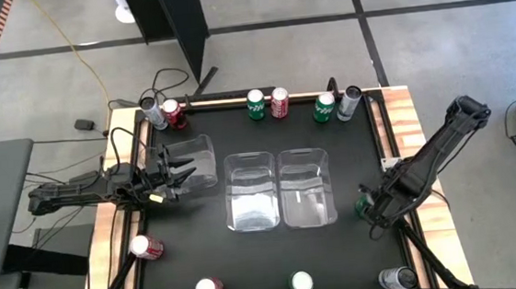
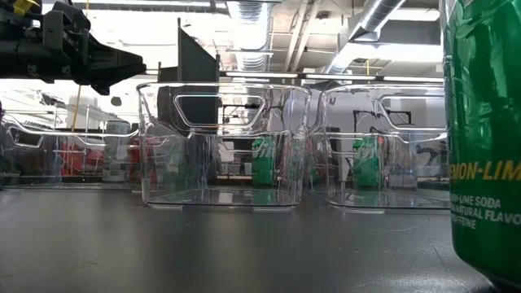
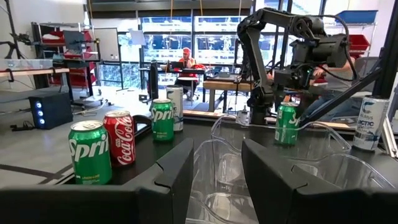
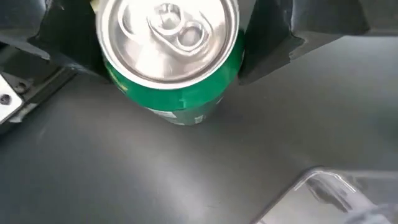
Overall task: Sort soda cans
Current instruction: Put the middle right green soda can into the right transparent bin
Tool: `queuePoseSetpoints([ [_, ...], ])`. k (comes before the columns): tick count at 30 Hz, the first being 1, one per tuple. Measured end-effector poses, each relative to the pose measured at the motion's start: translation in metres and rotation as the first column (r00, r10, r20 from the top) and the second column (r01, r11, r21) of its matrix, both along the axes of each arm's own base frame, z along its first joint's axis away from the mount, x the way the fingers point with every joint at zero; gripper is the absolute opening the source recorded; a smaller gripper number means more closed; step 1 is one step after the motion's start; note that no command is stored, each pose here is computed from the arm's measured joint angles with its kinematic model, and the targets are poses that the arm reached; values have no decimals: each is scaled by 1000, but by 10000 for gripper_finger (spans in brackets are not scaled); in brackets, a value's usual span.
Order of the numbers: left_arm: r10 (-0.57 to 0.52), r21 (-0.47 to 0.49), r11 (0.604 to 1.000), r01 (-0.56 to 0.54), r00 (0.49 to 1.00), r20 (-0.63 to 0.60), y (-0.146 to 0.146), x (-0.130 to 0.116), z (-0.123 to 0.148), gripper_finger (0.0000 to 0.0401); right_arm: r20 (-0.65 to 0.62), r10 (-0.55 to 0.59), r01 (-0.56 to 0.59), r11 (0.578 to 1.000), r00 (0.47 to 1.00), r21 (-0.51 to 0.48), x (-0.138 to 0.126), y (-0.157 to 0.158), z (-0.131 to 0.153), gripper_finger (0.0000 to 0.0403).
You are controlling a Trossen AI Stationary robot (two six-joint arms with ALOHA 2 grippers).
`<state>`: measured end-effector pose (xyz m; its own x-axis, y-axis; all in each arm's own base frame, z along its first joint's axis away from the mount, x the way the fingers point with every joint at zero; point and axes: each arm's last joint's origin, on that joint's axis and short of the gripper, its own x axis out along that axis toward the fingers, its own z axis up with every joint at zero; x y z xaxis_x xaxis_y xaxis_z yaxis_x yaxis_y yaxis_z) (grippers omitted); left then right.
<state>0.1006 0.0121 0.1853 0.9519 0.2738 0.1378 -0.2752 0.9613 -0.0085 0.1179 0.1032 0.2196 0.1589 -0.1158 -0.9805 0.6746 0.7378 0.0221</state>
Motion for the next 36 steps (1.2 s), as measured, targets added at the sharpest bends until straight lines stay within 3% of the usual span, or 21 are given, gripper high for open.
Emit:
queuePoseSetpoints([
  [18, 0, -1, 1000, 0, 1000, -11, 0, 0, -1, 132, -4, 7, -7, 1000, 1000, 21, -1, 0, -19, 331],
  [36, 0, -1, 1000, 0, 1000, -19, 0, 0, -2, 132, -24, 13, -12, 999, 1000, 44, 3, -4, -8, 303],
])
